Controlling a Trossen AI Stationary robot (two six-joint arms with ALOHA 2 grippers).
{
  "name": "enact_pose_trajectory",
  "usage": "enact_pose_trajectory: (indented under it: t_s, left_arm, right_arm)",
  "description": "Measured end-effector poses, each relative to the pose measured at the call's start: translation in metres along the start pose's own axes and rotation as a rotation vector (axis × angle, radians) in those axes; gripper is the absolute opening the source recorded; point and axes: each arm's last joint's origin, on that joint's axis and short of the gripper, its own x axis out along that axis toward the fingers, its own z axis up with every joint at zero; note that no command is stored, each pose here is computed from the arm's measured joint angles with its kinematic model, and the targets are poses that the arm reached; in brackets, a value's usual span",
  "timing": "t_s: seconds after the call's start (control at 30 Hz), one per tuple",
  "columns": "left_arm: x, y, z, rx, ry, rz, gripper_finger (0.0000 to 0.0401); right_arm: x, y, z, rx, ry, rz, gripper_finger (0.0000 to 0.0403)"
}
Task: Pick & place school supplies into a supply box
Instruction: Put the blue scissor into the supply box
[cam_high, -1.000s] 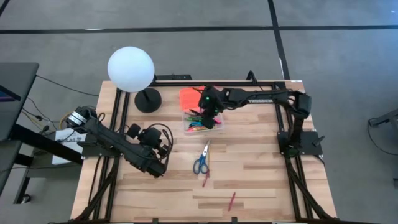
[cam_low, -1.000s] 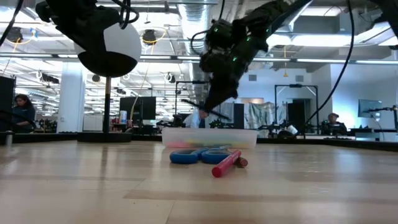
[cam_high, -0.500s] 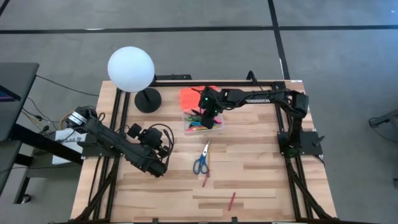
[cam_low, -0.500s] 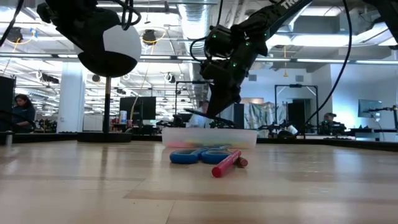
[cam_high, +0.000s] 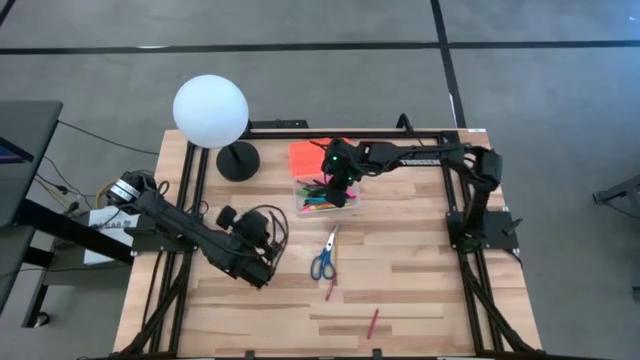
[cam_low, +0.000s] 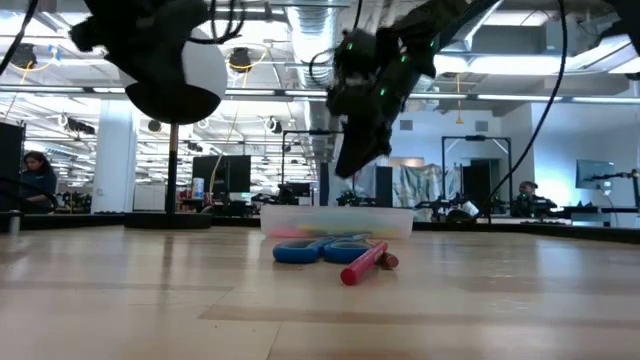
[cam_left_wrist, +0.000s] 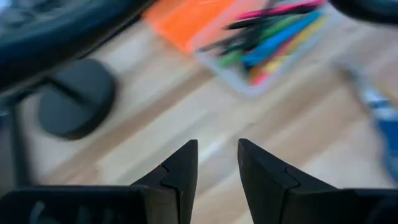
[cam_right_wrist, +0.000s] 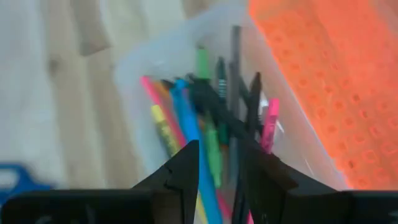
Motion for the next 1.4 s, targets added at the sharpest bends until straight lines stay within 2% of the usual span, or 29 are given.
enact_pose_trajectory:
  t_s: [0.13, 0.3, 0.6, 0.8, 0.93, 1.1, 1.4]
  left_arm:
    - [0.002, -0.016, 0.007, -0.027, -0.023, -0.122, 0.0109]
    - [0.009, -0.029, 0.021, -0.118, -0.044, -0.216, 0.0109]
    - [0.041, -0.049, 0.041, -0.236, 0.153, -0.385, 0.0109]
    - [0.068, -0.080, 0.043, -0.355, 0.310, -0.569, 0.0109]
    - [0.078, -0.101, 0.041, -0.440, 0.340, -0.688, 0.0109]
    - [0.085, -0.114, 0.028, -0.521, 0.388, -0.676, 0.0109]
    - [0.071, -0.124, 0.011, -0.553, 0.377, -0.653, 0.0109]
  right_arm:
    - [-0.028, 0.020, 0.000, -0.116, -0.008, 0.028, 0.0101]
    - [-0.069, 0.044, -0.010, -0.242, 0.020, 0.047, 0.0098]
    - [-0.131, 0.082, -0.040, -0.361, 0.085, 0.096, 0.0098]
    - [-0.165, 0.099, -0.066, -0.373, 0.158, -0.011, 0.0098]
    - [-0.188, 0.107, -0.082, -0.378, 0.151, -0.066, 0.0098]
    - [-0.217, 0.116, -0.101, -0.369, 0.092, -0.094, 0.0098]
    - [-0.267, 0.119, -0.138, -0.326, -0.032, -0.088, 0.0098]
